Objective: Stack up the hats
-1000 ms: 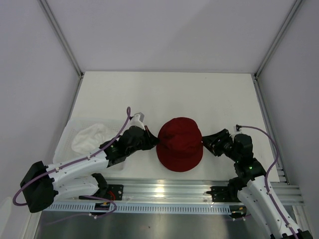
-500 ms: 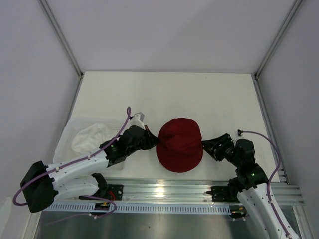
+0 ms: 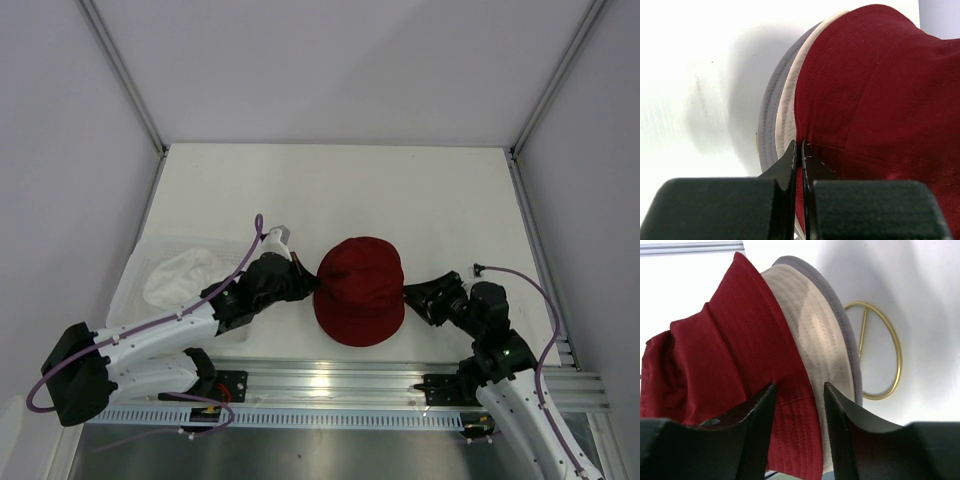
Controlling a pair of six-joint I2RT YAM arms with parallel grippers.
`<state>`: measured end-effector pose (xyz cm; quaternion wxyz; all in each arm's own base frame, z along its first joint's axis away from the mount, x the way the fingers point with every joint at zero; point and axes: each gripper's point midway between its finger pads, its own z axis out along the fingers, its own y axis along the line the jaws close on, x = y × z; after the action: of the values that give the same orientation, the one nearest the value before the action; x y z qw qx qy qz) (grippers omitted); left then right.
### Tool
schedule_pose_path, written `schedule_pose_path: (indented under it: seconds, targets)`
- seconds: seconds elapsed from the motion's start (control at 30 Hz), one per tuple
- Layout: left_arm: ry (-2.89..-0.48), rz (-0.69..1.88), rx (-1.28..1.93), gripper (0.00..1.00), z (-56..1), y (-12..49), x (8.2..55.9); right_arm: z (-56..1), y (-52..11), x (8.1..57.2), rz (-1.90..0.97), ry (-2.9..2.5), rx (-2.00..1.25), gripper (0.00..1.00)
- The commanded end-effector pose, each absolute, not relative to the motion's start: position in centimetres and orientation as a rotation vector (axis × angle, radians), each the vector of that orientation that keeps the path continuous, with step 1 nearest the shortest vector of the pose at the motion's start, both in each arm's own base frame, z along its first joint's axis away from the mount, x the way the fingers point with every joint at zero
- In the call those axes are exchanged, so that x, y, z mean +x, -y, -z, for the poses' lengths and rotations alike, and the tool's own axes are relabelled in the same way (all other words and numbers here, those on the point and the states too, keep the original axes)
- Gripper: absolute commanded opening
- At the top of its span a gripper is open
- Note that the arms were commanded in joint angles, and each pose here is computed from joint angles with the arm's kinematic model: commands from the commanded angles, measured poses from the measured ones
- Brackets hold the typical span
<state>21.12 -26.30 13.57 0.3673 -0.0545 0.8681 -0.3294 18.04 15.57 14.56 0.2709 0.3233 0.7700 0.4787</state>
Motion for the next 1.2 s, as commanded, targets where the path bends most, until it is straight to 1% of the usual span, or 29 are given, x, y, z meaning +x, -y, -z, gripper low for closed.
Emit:
schedule_pose_path:
  seconds: [0.0, 0.17, 0.27, 0.3, 0.37, 0.4, 0.43, 0.57, 0.83, 1.17]
  targets:
    - [-2.187, 0.873, -0.128, 0.01, -15.3, 27.1, 21.7, -16.2, -16.3, 18.5, -1.364, -2.014, 0.852, 0.43]
    - [-2.193, 0.872, -0.125, 0.01, -15.1, 27.2, 21.7, -16.1, -16.7, 18.7, -1.373, -2.026, 0.848, 0.35]
    - [-2.193, 0.872, -0.125, 0.01, -15.1, 27.2, 21.8, -16.1, -16.7, 18.7, -1.374, -2.023, 0.843, 0.24]
    - [-2.193, 0.872, -0.125, 0.01, -15.1, 27.3, 21.8, -16.1, -16.7, 18.6, -1.37, -2.028, 0.843, 0.19]
    - [-2.19, 0.871, -0.128, 0.01, -15.2, 27.2, 21.8, -16.0, -16.5, 18.7, -1.356, -2.023, 0.845, 0.13]
    - [-2.19, 0.871, -0.128, 0.01, -15.2, 27.2, 21.8, -15.9, -16.4, 18.7, -1.348, -2.025, 0.848, 0.05]
    - [-2.19, 0.867, -0.129, 0.01, -15.2, 27.1, 21.8, -15.8, -16.2, 18.7, -1.336, -2.024, 0.854, 0.0]
    - [-2.193, 0.849, -0.133, 0.01, -15.1, 26.9, 21.8, -15.2, -16.0, 18.6, -1.3, -2.042, 0.855, 0.0]
    - [-2.22, 0.78, -0.155, 0.01, -14.1, 25.7, 21.8, -11.8, -14.8, 17.9, -1.147, -2.137, 0.839, 0.0]
    - [-2.303, 0.695, -0.151, 0.01, -11.3, 24.9, 21.2, -8.3, -13.8, 16.8, -1.017, -2.238, 0.816, 0.0]
